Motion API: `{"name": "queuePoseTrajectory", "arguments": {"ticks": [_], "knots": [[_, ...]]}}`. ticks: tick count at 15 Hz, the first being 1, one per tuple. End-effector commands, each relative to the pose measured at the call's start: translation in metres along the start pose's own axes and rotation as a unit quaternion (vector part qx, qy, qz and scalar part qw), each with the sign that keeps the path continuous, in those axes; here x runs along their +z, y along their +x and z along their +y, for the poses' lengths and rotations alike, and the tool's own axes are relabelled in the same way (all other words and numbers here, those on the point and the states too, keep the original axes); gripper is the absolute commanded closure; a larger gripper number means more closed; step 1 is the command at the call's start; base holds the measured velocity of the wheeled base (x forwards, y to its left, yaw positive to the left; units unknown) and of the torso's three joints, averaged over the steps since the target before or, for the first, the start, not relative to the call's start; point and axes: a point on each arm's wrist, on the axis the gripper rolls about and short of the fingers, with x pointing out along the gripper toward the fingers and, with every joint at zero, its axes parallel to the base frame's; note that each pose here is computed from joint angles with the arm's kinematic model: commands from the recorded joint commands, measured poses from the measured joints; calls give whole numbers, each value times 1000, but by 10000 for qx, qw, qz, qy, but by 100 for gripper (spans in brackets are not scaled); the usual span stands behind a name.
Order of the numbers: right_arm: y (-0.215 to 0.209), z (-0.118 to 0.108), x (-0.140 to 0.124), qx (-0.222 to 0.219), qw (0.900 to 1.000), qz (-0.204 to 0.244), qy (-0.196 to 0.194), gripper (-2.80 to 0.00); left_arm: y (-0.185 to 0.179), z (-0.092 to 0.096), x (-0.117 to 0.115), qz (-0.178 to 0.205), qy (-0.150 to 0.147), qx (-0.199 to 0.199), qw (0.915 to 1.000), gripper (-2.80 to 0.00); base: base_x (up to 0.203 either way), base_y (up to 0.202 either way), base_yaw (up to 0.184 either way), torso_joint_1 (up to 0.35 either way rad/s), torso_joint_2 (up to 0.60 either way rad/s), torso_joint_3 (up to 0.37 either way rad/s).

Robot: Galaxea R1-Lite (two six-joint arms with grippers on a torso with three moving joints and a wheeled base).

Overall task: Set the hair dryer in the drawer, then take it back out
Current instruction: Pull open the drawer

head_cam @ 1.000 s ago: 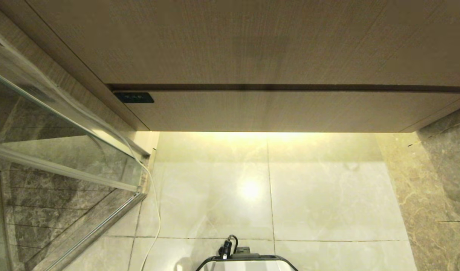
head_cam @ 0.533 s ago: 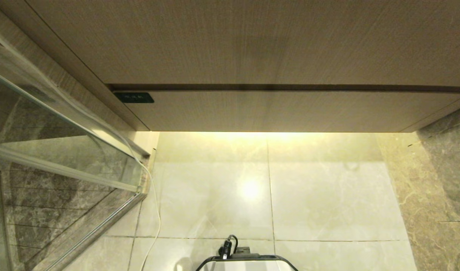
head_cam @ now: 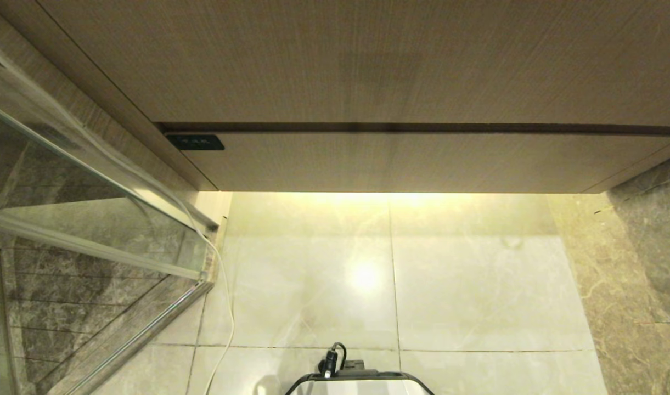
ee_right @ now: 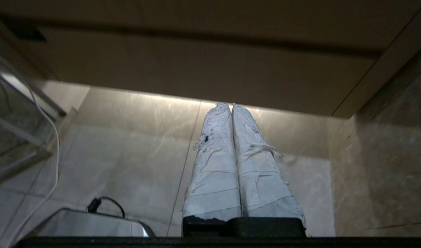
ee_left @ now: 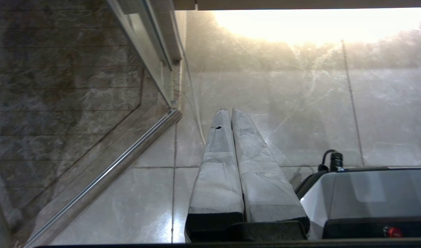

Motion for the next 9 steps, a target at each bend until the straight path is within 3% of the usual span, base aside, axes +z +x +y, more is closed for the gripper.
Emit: {"name": "queuePoseTrajectory", "arguments": {"ticks": [1,3,5,9], "knots": [[-58,-3,42,-42,9995,-328,3,0,0,0,0,1,0,-4,10000,0,0,0,0,0,0,0],[-72,-5,75,-46,9999,-102,15,0,0,0,0,0,0,1,10000,0,0,0,0,0,0,0],[-50,-7,113,-62,9996,286,16,0,0,0,0,6,0,-1,10000,0,0,0,0,0,0,0],[-12,-12,174,16,9983,580,26,0,0,0,0,1,-1,-3,10000,0,0,0,0,0,0,0]]}}
